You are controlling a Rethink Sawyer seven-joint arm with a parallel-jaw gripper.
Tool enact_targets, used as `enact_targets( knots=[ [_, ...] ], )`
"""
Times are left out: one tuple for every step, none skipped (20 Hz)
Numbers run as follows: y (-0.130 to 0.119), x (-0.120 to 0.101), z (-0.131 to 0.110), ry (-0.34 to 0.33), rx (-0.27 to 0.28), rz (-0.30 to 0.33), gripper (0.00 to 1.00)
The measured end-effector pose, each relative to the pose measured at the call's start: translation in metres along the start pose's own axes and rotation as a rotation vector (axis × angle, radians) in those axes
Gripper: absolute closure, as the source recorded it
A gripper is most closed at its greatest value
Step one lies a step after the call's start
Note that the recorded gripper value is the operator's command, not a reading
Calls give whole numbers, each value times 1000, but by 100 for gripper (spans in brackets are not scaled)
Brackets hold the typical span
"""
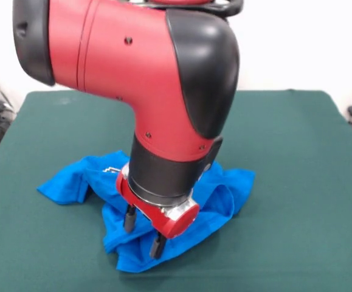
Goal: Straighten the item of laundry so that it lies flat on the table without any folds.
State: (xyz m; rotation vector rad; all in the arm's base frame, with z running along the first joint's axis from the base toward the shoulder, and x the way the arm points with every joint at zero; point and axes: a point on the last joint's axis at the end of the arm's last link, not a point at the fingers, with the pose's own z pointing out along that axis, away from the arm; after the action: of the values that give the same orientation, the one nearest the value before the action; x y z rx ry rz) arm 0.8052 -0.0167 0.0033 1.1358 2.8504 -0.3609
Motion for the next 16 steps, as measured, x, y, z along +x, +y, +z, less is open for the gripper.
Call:
enact_targets(
  knots=[
    [-3,3,5,5,16,-4,0],
    [-5,5,9,9,32,-7,0],
    [-7,6,11,10,39,-8,0],
    [-9,6,12,11,49,-9,0],
    [-12,6,14,10,62,-11,0],
    [-17,5,15,4,78,-11,0],
    [-19,4,15,2,81,-11,0],
    [-20,3,16,0,85,-11,0],
    [-22,3,16,-3,89,-10,0],
    [-25,0,15,-8,97,-9,0],
    [-27,-1,15,-11,101,-9,0],
    [-28,-1,16,-13,104,-9,0],
    [-29,-2,16,-14,106,-9,0],
    [-31,-3,16,-18,112,-8,0],
    [-32,-4,16,-18,114,-8,0],
    [-33,-4,16,-19,117,-7,0]
  ],
)
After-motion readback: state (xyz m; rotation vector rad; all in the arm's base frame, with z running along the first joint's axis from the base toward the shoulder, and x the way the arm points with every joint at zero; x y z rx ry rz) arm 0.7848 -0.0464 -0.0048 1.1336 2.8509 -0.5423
